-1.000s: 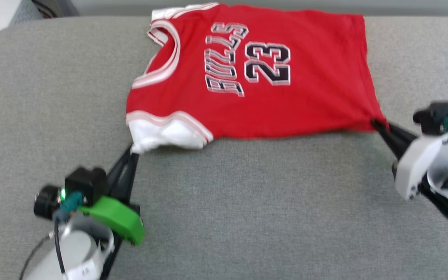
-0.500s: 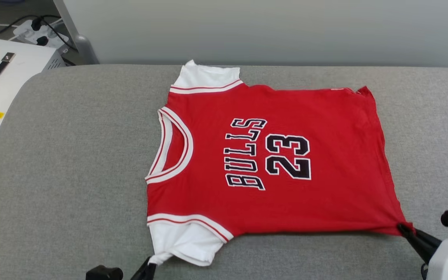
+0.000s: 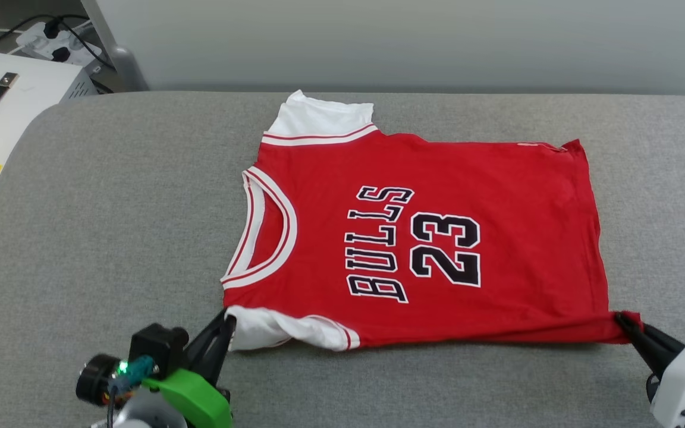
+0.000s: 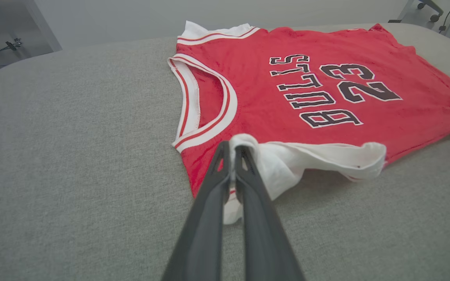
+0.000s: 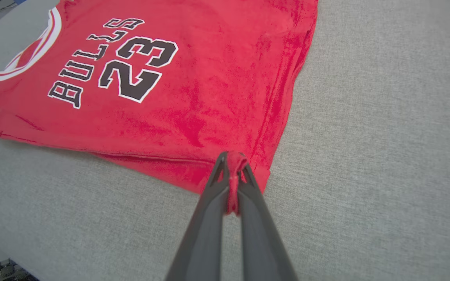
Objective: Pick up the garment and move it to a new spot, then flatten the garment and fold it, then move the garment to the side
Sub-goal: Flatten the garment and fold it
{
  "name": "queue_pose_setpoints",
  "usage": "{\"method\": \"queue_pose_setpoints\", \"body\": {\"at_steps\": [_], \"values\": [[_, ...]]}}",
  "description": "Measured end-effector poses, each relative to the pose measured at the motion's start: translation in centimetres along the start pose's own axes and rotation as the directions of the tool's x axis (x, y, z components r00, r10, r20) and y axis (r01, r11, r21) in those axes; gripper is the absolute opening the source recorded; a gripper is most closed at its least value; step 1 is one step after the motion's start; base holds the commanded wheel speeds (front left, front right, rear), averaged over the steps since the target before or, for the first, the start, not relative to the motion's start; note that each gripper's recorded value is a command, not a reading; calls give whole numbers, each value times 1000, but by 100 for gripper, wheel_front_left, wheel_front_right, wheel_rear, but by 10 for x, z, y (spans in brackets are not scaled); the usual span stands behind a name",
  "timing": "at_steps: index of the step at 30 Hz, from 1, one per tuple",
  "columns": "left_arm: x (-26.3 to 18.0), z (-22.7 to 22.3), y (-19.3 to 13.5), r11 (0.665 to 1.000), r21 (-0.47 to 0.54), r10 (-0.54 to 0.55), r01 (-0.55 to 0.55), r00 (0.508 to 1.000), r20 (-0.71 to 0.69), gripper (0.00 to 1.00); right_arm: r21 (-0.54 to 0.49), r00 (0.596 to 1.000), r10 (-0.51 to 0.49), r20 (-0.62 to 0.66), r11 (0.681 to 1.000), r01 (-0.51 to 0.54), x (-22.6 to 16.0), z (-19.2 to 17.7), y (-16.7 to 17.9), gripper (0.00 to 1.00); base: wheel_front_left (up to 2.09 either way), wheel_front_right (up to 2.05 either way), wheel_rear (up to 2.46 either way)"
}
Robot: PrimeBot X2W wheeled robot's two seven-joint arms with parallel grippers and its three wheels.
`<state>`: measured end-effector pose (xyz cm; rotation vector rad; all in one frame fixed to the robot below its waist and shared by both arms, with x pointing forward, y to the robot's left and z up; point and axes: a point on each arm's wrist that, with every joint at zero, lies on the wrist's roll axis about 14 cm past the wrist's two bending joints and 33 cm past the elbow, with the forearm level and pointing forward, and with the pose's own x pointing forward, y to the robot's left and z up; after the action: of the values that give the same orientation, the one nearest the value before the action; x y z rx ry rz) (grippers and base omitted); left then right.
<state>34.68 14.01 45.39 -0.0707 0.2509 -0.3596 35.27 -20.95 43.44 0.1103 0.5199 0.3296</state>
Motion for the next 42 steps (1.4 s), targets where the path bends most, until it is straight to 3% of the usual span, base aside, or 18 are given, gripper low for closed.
{"method": "queue_pose_setpoints", "body": {"at_steps": [5,13,20,25,28,29,30,31,42], "values": [[40,30,16,996,83,-38,34,998,51,0,-5,999,-7,39,1000,7,19,28,-6,0,0,0,0],[103,48,43,991,128,-57,49,997,61,0,-12,1000,-5,6,1000,5,58,43,-14,0,0,0,0],[143,10,61,995,93,-38,41,999,-37,0,-9,998,-29,-61,1000,28,96,32,-28,0,0,0,0],[152,-49,63,997,58,-42,52,985,-170,0,-4,988,-43,-145,999,43,115,0,-37,0,0,0,0],[154,-52,64,997,54,-42,51,986,-163,0,-1,990,-42,-135,999,42,116,0,-37,0,0,0,0],[154,-51,63,997,54,-42,51,986,-159,0,-1,991,-40,-128,999,41,116,1,-36,6,0,0,0],[153,-50,64,997,53,-38,47,987,-157,0,1,992,-37,-118,999,37,116,3,-35,34,0,0,0],[152,-49,64,998,48,-33,41,988,-154,97,3,994,-36,-106,999,37,115,5,-34,100,0,0,0],[138,17,84,992,123,-2,9,998,-61,100,-21,999,-36,27,999,37,92,39,-32,100,0,0,0]]}}
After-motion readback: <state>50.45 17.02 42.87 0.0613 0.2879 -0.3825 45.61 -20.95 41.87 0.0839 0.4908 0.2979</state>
